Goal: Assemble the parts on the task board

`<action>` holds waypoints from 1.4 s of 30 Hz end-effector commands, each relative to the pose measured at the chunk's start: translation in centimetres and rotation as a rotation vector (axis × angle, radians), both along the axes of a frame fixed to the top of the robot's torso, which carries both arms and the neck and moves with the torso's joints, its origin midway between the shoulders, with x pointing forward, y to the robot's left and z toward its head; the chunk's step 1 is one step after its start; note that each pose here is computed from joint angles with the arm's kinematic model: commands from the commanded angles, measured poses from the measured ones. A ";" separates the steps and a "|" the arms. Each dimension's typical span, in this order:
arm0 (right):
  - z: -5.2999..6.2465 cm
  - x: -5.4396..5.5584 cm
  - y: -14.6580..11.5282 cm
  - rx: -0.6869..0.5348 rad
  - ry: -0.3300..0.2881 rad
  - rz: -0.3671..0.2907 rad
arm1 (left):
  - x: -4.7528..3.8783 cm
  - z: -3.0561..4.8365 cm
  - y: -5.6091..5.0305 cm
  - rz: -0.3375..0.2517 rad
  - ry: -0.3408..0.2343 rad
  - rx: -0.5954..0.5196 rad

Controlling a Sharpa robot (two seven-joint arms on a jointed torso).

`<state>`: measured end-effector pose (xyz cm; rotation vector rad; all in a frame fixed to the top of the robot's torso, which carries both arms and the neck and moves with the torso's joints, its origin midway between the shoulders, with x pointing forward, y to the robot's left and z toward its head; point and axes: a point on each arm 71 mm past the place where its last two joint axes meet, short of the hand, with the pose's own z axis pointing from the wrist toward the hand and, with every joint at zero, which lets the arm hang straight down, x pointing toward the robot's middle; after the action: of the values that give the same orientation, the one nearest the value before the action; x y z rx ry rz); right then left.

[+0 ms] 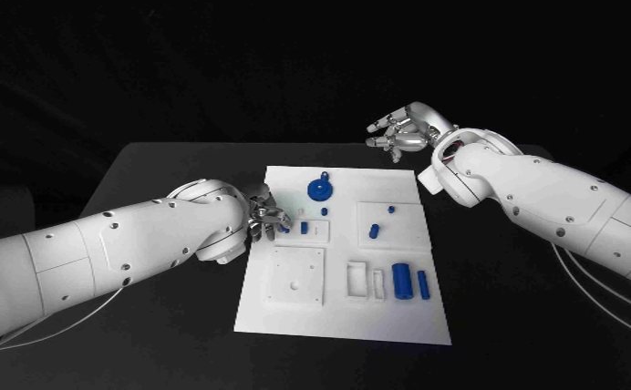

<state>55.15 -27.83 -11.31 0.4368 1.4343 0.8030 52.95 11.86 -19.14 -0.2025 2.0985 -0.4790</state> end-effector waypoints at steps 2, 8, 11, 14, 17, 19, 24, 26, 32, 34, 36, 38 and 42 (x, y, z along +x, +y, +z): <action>0.0 0.0 0.1 -0.008 0.000 0.014 | -0.35 -0.67 -0.2 -0.011 0.008 0.036; 0.0 -0.1 0.1 -0.008 0.000 0.014 | -0.45 -0.81 -0.2 -0.015 0.009 0.045; 0.0 -0.1 0.1 -0.008 0.000 0.014 | -0.52 -0.87 -0.2 -0.019 0.012 0.051; 0.0 0.0 0.1 -0.008 0.000 0.013 | -0.60 -0.94 -0.2 -0.024 0.017 0.060; 0.0 0.0 0.1 -0.009 0.000 0.013 | -0.65 -0.98 -0.1 -0.028 0.020 0.069; 0.0 0.0 0.0 -0.009 0.000 0.013 | -0.67 -1.01 -0.1 -0.028 0.022 0.074; 0.0 0.0 0.0 -0.009 0.000 0.013 | -0.66 -1.04 0.1 -0.026 0.022 0.086; 0.0 0.0 0.0 -0.009 0.001 0.013 | -0.66 -1.05 0.2 -0.026 0.023 0.089; -0.1 -0.1 0.0 -0.009 0.000 0.012 | -0.72 -1.12 0.3 -0.025 0.025 0.099; -0.1 -0.1 0.0 -0.009 0.000 0.012 | -0.72 -1.12 0.3 -0.024 0.024 0.102; -0.1 -0.1 0.0 -0.009 0.000 0.012 | -0.72 -1.13 0.4 -0.023 0.023 0.105; -0.1 -0.1 0.0 -0.009 0.001 0.012 | -0.71 -1.13 0.4 -0.021 0.022 0.108; -0.1 -0.1 0.0 -0.009 0.001 0.012 | -0.72 -1.15 0.5 -0.019 0.022 0.114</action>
<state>55.13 -27.98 -11.38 0.4379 1.4352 0.8000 52.63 11.86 -18.99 -0.1391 2.0812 -0.4417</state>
